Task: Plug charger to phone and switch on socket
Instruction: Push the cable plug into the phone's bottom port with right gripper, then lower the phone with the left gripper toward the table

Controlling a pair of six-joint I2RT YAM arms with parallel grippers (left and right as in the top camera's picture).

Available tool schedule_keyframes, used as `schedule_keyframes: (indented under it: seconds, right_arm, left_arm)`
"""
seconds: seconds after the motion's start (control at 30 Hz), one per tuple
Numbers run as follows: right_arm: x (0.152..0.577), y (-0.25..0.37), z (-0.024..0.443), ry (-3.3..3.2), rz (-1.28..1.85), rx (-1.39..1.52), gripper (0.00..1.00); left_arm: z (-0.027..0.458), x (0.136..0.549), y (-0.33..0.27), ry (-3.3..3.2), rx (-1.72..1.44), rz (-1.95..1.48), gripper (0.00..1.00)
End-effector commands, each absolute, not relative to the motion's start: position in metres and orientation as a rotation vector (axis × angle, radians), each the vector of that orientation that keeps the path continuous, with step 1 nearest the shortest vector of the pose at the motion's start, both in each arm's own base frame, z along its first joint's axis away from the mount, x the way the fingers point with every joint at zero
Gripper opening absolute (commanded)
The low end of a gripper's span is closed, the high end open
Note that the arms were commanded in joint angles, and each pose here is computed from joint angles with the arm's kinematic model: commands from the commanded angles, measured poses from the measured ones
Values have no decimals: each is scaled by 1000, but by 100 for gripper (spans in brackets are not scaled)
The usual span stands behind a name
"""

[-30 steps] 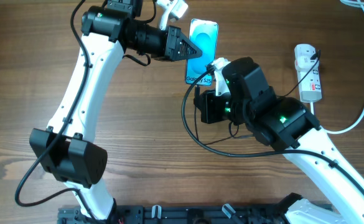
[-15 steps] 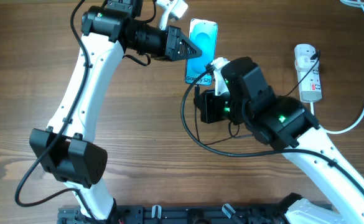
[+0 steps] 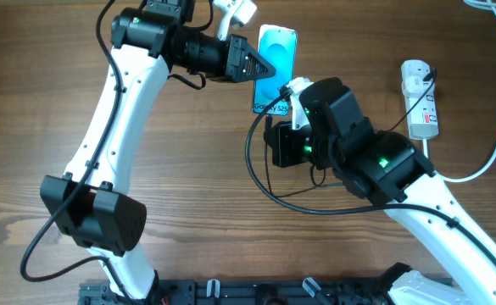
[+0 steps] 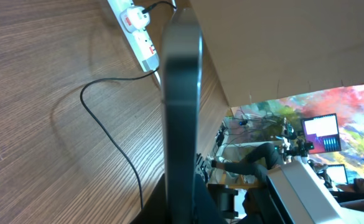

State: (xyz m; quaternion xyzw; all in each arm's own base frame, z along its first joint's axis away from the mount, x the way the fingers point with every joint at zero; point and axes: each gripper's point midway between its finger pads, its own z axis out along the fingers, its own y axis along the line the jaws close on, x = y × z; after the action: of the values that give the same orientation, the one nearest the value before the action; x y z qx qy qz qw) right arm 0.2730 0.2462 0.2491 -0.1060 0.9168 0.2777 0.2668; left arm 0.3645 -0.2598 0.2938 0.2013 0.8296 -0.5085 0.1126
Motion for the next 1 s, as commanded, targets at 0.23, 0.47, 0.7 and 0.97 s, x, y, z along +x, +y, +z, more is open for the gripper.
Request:
schedule_keyframes:
  seconds: [0.23,0.47,0.7,0.97]
  right_arm:
    - [308,233,279,2324,617,-208,5]
    - [304,232,275,2348,623,-214,19]
    - [269,245,259,2486,773,-315,53]
    - [227,242,240,2679,864,-366,99]
  left_arm:
    - [308,349,-265,2425,618,-1532,4]
    - [308,348,-264,2428,615,-1532,4]
    - [295,357,-257,2489,577,-1408,4]
    - [257,363,-236,2700,393,-1180,4]
